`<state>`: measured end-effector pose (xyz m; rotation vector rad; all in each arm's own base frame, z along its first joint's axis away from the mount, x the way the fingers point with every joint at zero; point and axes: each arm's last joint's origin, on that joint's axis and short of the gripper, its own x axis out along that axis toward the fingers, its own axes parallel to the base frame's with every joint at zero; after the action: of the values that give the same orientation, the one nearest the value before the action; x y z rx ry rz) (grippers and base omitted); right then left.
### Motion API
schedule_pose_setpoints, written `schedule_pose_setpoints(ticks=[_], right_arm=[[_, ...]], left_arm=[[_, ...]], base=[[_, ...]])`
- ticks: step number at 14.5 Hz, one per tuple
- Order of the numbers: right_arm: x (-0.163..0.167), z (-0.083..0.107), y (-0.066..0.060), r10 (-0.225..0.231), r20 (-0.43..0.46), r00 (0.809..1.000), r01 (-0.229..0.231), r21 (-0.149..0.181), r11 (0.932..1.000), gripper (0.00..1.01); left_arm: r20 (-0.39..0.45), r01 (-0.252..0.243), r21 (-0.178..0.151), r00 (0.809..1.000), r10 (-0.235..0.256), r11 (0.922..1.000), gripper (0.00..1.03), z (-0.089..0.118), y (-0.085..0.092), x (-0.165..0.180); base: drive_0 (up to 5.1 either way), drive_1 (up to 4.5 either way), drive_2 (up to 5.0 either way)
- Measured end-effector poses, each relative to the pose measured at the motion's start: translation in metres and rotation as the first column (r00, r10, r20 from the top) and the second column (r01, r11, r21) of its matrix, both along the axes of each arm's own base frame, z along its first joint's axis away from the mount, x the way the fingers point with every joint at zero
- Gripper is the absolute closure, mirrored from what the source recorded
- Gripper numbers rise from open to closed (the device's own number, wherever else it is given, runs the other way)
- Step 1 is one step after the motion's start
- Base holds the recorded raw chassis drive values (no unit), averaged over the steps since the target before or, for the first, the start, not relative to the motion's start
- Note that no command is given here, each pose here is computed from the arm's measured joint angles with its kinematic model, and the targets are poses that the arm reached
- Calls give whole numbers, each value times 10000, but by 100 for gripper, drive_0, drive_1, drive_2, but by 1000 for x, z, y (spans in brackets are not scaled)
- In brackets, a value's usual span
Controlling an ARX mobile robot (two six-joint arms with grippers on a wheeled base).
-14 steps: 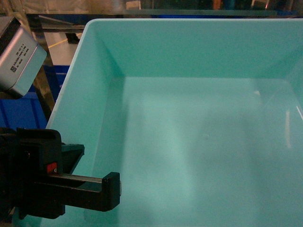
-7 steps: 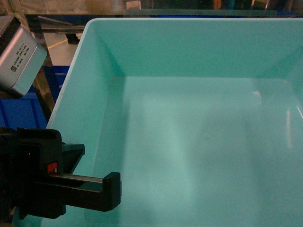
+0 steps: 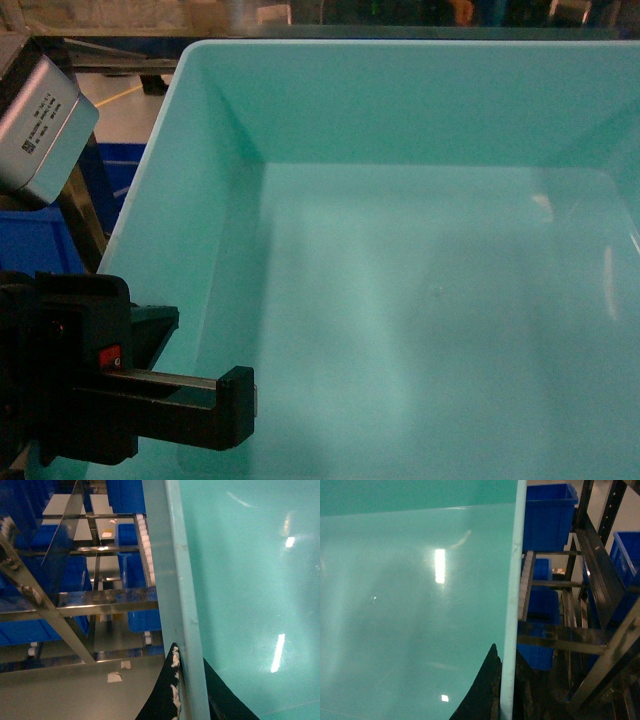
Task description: Organize blue bins on left shelf correctly
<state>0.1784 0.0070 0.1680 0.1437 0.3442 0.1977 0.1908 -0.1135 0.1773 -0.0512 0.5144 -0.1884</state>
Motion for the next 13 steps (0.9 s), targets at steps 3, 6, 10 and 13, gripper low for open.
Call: schedule_pose_setpoints(ticks=[3,6,10,13], right_arm=[[0,0,0,1,20,10000,-1,-3,10000,99],[0,-2,0,57,-121,9999,-57,-24,10000,99],[1,-25,-2,102,-1720,9851,-205,-586,9981,99],[20,-46,-15,-92,-2436,9698,-66,-640,9979,99]], left_arm=[[-7,13,-4,10000,-13,10000,101,0,0,0],[-36,23,7,10000,-23,10000,101,-1,0,0],[-1653,658,721,9848,-531,9952,101,-31,-13,10],[-2253,990,841,9712,-779,9915,101,-41,-29,37]], base=[[-2,142,-145],[0,0,0],[0,0,0],[0,0,0]])
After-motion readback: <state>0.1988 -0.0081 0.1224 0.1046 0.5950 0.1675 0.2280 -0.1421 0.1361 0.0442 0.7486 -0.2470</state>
